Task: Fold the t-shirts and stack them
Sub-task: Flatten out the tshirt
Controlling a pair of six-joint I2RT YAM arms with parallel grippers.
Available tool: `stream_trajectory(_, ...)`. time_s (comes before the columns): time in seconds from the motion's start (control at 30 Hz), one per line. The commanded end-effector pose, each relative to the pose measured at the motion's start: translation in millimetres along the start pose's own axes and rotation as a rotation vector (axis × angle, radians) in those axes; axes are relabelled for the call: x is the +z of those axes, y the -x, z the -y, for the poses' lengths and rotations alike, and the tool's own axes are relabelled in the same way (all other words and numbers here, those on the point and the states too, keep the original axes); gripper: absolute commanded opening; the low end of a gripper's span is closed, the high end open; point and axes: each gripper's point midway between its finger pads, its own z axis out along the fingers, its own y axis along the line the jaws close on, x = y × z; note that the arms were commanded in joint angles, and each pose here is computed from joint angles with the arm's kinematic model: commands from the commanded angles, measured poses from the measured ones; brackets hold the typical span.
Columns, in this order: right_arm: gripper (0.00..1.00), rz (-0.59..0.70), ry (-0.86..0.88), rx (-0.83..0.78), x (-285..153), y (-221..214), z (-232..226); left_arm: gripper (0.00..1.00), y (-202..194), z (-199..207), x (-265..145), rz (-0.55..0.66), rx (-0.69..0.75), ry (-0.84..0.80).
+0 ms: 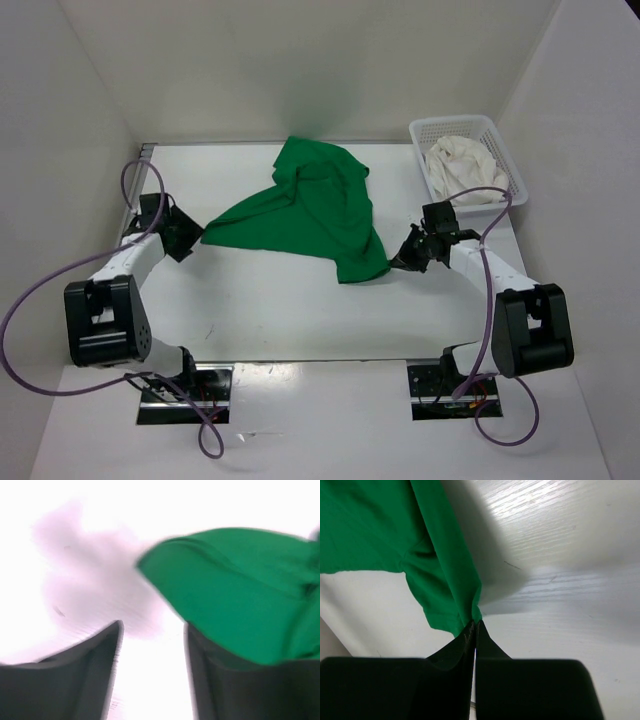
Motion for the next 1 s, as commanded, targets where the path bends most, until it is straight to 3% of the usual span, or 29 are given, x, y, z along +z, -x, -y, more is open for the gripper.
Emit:
stream_trajectory(0.0, 0.0, 0.028, 0.069, -0.068, -5.0, 10.1, -24.9, 0.69, -6.2, -17.0, 21.4, -0.033, -0.076, 0.025)
stream_trajectory(0.07, 0.0, 0.028, 0.069, -0.068, -5.0, 10.2, -24.9, 0.8, -5.7, -23.0, 31.4, -0.039, -0.103, 0.027)
stream_trajectory(0.13, 0.0, 0.028, 0.069, -0.068, -5.0, 10.2, -24.9, 0.78, -3.9, -25.0, 37.8, -0.041, -0.104, 0.046)
stream_trajectory(0.2, 0.0, 0.029, 0.069, -0.077, -4.9, 10.2, -24.5, 0.57, 0.3, -24.4, 42.3, -0.03, -0.113, 0.053)
stream_trajectory(0.3, 0.0, 0.035, 0.075, -0.079, -7.1, 11.0, -26.0, 0.46, 2.4, -23.8, 53.1, -0.035, -0.113, 0.057)
stream_trajectory(0.43, 0.0, 0.042, 0.081, -0.082, -9.2, 11.8, -27.5, 0.46, -3.2, -24.9, 64.9, -0.057, -0.133, 0.054)
stream_trajectory(0.5, 0.0, 0.045, 0.09, -0.092, -11.4, 10.4, -31.0, 0.54, -0.8, -20.5, 69.2, -0.049, -0.152, 0.034)
stream_trajectory(0.7, 0.0, 0.045, 0.09, -0.092, -9.9, 9.4, -29.6, 0.5, -3.8, -18.5, 78.3, -0.06, -0.161, 0.013)
stream_trajectory(0.83, 0.02, 0.045, 0.09, -0.083, -9.9, 9.3, -29.9, 0.35, -9.4, -19.4, 88.7, -0.087, -0.176, 0.012)
stream_trajectory(0.87, 0.02, 0.045, 0.09, -0.083, -9.9, 9.3, -29.9, 0.27, -9.5, -19.4, 88.8, -0.087, -0.176, 0.012)
stream_trajectory(0.97, 0.02, 0.046, 0.086, -0.09, -9.2, 8.1, -30.5, 0.19, -9.5, -19.4, 88.8, -0.087, -0.176, 0.012)
